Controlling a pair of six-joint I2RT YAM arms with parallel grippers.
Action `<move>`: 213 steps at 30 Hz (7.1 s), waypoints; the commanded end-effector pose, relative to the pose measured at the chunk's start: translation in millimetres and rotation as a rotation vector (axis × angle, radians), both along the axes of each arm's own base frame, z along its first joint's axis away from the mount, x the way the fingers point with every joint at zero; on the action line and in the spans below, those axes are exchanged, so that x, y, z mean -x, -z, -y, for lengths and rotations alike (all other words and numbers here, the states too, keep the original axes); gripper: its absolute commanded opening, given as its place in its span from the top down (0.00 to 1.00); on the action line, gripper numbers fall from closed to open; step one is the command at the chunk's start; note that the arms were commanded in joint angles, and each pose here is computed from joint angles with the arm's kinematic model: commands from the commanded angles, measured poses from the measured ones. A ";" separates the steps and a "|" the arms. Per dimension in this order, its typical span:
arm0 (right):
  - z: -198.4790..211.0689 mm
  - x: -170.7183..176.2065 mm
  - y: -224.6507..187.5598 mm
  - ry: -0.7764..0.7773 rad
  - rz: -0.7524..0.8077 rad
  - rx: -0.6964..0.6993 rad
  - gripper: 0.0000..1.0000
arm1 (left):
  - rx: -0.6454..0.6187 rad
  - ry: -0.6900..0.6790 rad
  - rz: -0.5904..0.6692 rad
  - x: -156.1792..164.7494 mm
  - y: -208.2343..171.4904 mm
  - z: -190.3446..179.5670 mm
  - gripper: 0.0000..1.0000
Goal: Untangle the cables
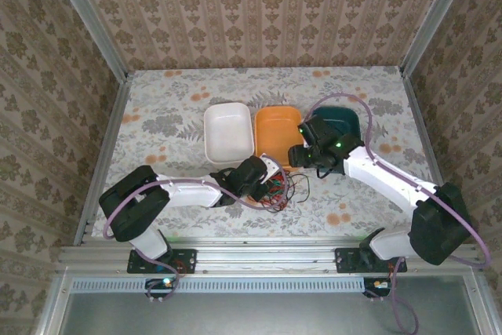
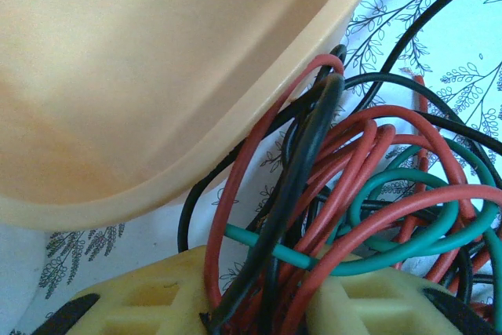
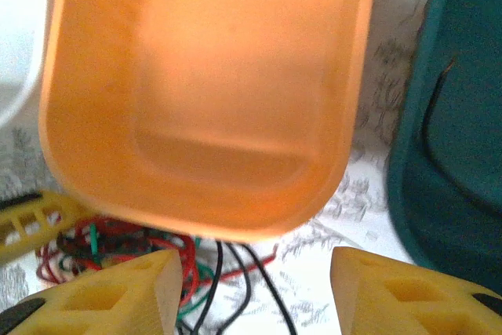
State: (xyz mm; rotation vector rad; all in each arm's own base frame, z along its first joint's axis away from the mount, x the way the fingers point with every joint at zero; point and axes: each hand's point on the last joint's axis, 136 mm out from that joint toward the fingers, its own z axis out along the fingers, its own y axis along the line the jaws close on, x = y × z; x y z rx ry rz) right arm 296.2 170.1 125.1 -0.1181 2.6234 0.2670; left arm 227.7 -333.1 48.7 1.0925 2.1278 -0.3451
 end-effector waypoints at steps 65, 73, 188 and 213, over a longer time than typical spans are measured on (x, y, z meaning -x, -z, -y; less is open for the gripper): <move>157.0 6.7 -361.2 0.513 1.001 0.000 1.00 | -0.193 0.016 -0.071 13.8 47.0 -21.3 0.43; 151.4 9.0 -399.4 0.455 1.044 -0.041 1.00 | -0.216 -0.005 -0.077 14.2 52.5 -30.2 0.43; -13.6 137.8 102.9 -0.181 -0.297 0.285 1.00 | -0.235 0.023 -0.043 11.5 24.4 -20.0 0.04; 59.2 19.8 -157.8 0.201 0.400 0.147 1.00 | -0.296 -0.006 -0.090 16.3 50.5 -32.4 0.02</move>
